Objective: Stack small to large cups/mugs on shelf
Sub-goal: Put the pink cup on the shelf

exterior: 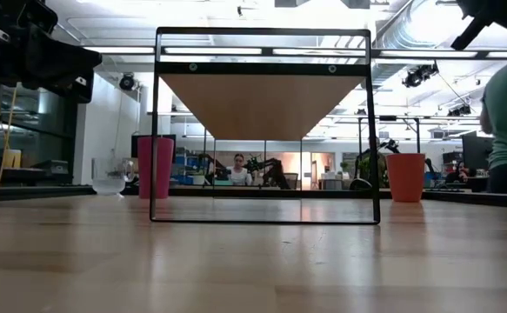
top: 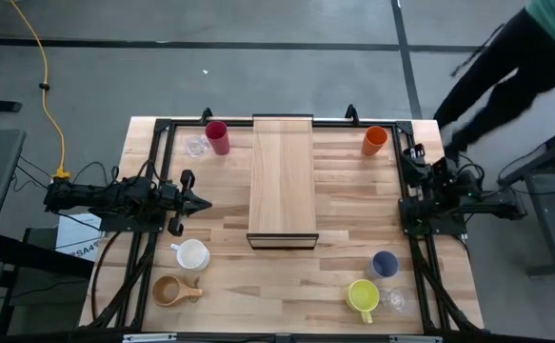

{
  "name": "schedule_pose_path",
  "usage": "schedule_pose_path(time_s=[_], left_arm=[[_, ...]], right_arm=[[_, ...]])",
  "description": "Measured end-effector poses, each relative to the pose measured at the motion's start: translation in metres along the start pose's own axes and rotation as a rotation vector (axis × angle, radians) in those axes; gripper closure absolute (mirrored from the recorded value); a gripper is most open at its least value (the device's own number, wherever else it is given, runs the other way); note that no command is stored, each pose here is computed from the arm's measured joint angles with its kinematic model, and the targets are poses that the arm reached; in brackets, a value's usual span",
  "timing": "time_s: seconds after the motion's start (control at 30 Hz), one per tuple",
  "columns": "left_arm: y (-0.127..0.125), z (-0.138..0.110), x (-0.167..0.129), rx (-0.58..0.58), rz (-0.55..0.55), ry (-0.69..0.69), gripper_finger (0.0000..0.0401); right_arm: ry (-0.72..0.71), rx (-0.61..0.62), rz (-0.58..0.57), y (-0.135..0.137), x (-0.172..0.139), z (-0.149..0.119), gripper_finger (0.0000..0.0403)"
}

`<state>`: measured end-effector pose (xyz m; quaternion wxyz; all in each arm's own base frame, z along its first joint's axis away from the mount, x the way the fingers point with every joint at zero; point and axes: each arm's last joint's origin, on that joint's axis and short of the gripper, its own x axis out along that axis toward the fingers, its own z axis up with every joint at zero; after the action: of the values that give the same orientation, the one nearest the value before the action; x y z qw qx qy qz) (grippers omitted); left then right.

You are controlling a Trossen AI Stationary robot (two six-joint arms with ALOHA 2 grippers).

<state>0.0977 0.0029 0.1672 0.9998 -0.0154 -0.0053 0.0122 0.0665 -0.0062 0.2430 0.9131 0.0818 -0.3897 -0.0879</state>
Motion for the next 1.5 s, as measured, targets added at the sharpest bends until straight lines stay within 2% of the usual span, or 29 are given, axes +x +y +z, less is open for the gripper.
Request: schedule_pose_path(time_s=[0.13,0.2,0.37,0.53,0.73,0.83,0.93,1.03,1.2,1.33,1.5], left_arm=[[0.0,0.0,0.0,-0.01,0.001,0.0,0.04],[0.0,0.0,0.0,-0.055,0.001,0.0,0.04],[0.0,0.003,0.0,-0.279,-0.005,-0.033,0.04],[-0.001,0.015,-0.001,-0.49,-0.07,-0.143,0.04],[-0.001,0.018,-0.002,-0.599,-0.08,-0.17,0.04],[0.001,0.029,-0.004,-0.673,-0.06,-0.311,0.04],[0.001,0.049,-0.011,-0.616,-0.058,-0.479,0.04],[0.002,0.075,-0.014,-0.54,0.01,-0.501,0.04],[0.003,0.117,-0.002,-0.407,0.144,-0.359,0.0398],[0.004,0.145,0.014,-0.325,0.263,-0.228,0.037],[0.004,0.172,0.032,-0.243,0.286,-0.189,0.0321]], right_arm=[[0.001,0.013,0.001,0.0,0.0,0.0,0.0402],[0.014,0.006,0.0,0.0,0.0,-0.001,0.0402],[0.116,-0.002,-0.013,-0.001,0.0,-0.011,0.0403],[0.18,0.088,-0.053,-0.002,-0.001,-0.017,0.0403],[0.197,0.138,-0.088,-0.003,-0.002,-0.02,0.0403],[0.192,0.128,-0.105,-0.004,-0.002,-0.019,0.0403],[0.191,0.127,-0.115,-0.004,-0.002,-0.019,0.0403],[0.189,0.151,-0.117,-0.004,-0.002,-0.019,0.0403],[0.183,0.181,-0.119,-0.004,-0.002,-0.019,0.0403],[0.178,0.185,-0.117,-0.004,-0.001,-0.018,0.0403],[0.178,0.214,-0.116,-0.004,-0.001,-0.018,0.0403]])
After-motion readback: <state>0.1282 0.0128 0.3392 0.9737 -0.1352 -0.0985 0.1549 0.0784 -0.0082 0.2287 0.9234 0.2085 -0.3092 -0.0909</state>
